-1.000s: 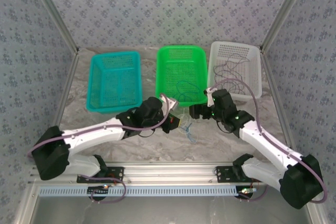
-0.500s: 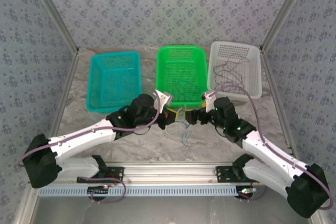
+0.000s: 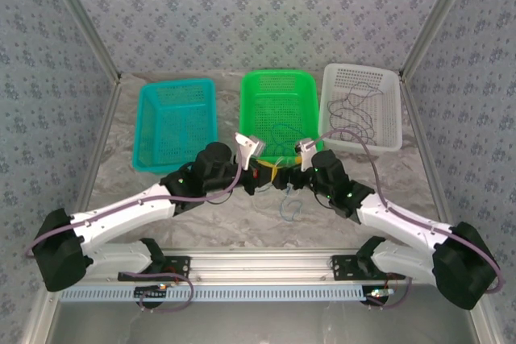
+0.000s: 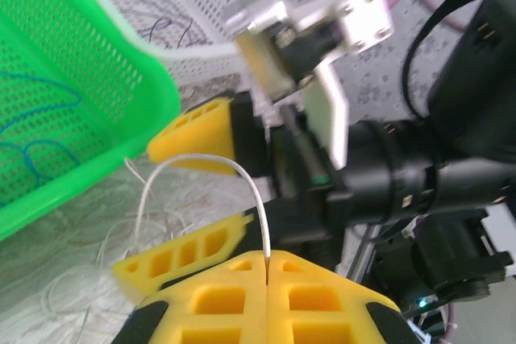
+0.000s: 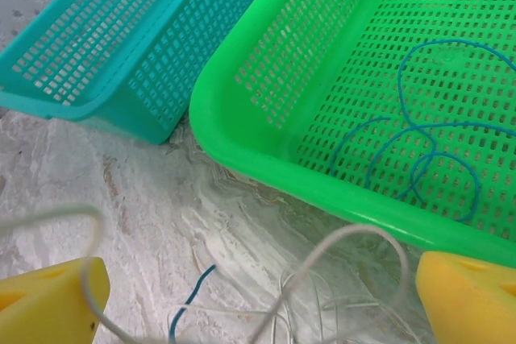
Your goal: Untangle the cables
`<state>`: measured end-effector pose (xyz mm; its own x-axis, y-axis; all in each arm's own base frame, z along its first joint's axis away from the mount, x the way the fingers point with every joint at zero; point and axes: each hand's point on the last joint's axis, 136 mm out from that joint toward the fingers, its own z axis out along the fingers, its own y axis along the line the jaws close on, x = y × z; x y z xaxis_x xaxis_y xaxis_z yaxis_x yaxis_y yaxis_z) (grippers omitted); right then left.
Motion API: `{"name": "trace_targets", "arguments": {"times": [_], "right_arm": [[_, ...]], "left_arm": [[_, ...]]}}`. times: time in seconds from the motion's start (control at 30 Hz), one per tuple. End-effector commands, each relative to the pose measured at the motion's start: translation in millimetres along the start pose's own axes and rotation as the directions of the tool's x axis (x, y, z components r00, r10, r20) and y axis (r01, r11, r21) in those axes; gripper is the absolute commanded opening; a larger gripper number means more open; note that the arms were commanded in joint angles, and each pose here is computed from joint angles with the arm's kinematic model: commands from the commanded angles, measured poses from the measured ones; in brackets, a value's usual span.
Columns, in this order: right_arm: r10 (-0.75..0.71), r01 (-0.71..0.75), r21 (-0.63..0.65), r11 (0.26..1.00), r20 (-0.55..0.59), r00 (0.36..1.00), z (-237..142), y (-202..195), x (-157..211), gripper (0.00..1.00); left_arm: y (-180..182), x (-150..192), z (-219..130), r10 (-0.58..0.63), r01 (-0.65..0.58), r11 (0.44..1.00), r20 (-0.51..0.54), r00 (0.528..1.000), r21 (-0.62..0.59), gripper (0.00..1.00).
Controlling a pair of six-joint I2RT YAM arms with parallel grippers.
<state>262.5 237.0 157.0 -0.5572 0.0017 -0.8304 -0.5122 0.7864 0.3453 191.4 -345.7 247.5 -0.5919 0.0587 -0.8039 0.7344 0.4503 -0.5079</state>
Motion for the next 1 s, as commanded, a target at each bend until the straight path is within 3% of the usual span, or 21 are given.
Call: {"name": "trace_targets", "arguments": {"times": [0.0, 0.23, 0.43, 0.67, 0.97], "right_arm": [[0.052, -0.057, 0.052, 0.997, 0.092, 0.994, 4.9, -5.5, -19.8, 1.00], [0.063, -0.060, 0.128, 0.990, -0.021, 0.998, 14.0, -14.8, -0.6, 0.92], [0.090, -0.074, 0.224, 0.972, -0.064, 0.994, 0.3, -37.0, 26.3, 0.88], [0.132, -0.084, 0.358, 0.930, -0.114, 0.985, -18.1, -62.9, 47.8, 0.76], [0.177, -0.119, 0.385, 0.915, -0.118, 0.977, -28.3, -71.8, 62.2, 0.72]], "left_arm": [[-19.6, -23.9, -11.1, 0.001, -0.009, 0.997, 0.098, 0.995, 0.079, 0.00], [-35.4, -50.0, -33.1, 0.051, -0.070, 0.993, 0.189, 0.981, 0.097, 0.00], [-41.7, -69.8, -61.0, 0.094, -0.117, 0.990, 0.250, 0.964, 0.076, 0.00], [-52.7, -93.8, -97.7, 0.127, -0.162, 0.984, 0.361, 0.924, 0.069, 0.00], [-58.4, -108.4, -127.0, 0.162, -0.197, 0.980, 0.434, 0.886, 0.036, 0.00]]}}
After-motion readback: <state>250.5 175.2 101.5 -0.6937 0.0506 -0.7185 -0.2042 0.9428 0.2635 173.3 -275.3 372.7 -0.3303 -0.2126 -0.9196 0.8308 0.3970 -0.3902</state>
